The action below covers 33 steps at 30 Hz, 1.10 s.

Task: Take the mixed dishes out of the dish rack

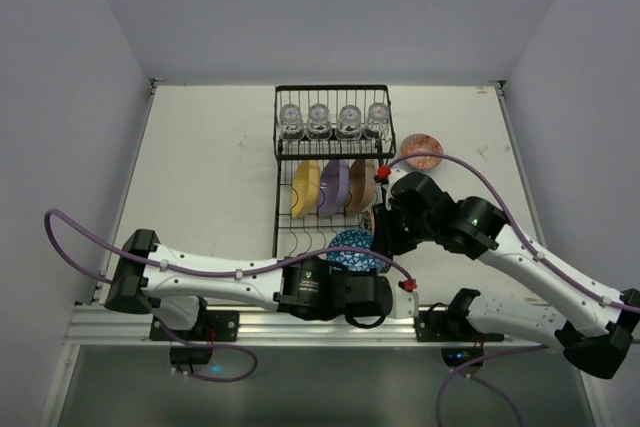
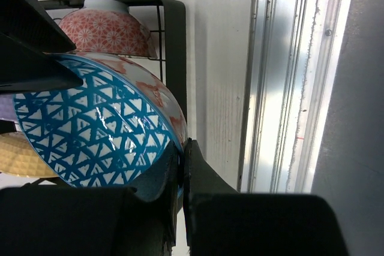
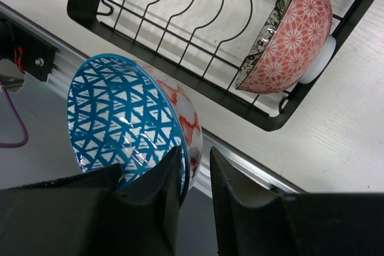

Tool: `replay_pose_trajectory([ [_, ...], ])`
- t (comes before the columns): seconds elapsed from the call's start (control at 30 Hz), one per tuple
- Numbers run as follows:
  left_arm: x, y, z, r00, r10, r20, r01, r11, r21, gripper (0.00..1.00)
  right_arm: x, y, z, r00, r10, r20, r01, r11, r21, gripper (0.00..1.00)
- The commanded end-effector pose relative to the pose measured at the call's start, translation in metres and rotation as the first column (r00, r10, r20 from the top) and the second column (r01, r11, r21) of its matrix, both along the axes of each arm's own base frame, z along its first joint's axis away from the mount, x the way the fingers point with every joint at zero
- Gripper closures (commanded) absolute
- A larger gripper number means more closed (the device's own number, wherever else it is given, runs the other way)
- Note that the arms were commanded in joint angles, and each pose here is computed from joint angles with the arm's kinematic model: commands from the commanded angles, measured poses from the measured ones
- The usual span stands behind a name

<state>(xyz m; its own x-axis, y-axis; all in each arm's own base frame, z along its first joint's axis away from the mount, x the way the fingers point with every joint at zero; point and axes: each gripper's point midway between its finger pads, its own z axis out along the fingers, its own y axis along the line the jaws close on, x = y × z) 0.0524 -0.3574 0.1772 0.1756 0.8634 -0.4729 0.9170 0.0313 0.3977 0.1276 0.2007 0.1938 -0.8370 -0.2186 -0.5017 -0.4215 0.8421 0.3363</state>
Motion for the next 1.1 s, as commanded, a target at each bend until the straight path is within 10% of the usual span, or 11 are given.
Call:
replay_pose_trajectory([
  [0.0,0.01,-0.001,0.017,0.999,-0.009,0.031,0.011,0.999,-0.046,1.0,0.009,0.004,-0.005,0.999,-0.032,0.016,0.032,0.999,-0.015,0.73],
  [0.23,0.025,-0.001,0.023,0.998,0.041,0.039,-0.038,0.996,-0.084,0.93,0.017,0.007,-0.015,0.997,-0.069,0.019,0.07,0.997,-0.041,0.97],
  [0.37,0.041,0.007,0.032,0.989,0.127,0.07,-0.118,0.985,-0.123,0.33,0.024,-0.003,-0.005,0.989,-0.13,0.072,0.132,0.991,-0.035,1.0],
  [0.4,0.043,0.009,0.035,0.987,0.141,0.073,-0.131,0.982,-0.133,0.01,0.026,-0.006,-0.005,0.986,-0.145,0.081,0.148,0.988,-0.041,1.0],
  [0.67,0.062,0.035,0.071,0.949,0.313,0.029,-0.285,0.895,-0.343,0.0,0.051,-0.067,-0.012,0.922,-0.379,0.077,0.381,0.925,-0.01,1.0],
  [1.07,0.135,0.108,0.063,0.675,0.735,-0.069,-0.681,0.584,-0.441,0.0,0.136,-0.155,-0.008,0.683,-0.719,0.131,0.717,0.694,0.07,1.0],
])
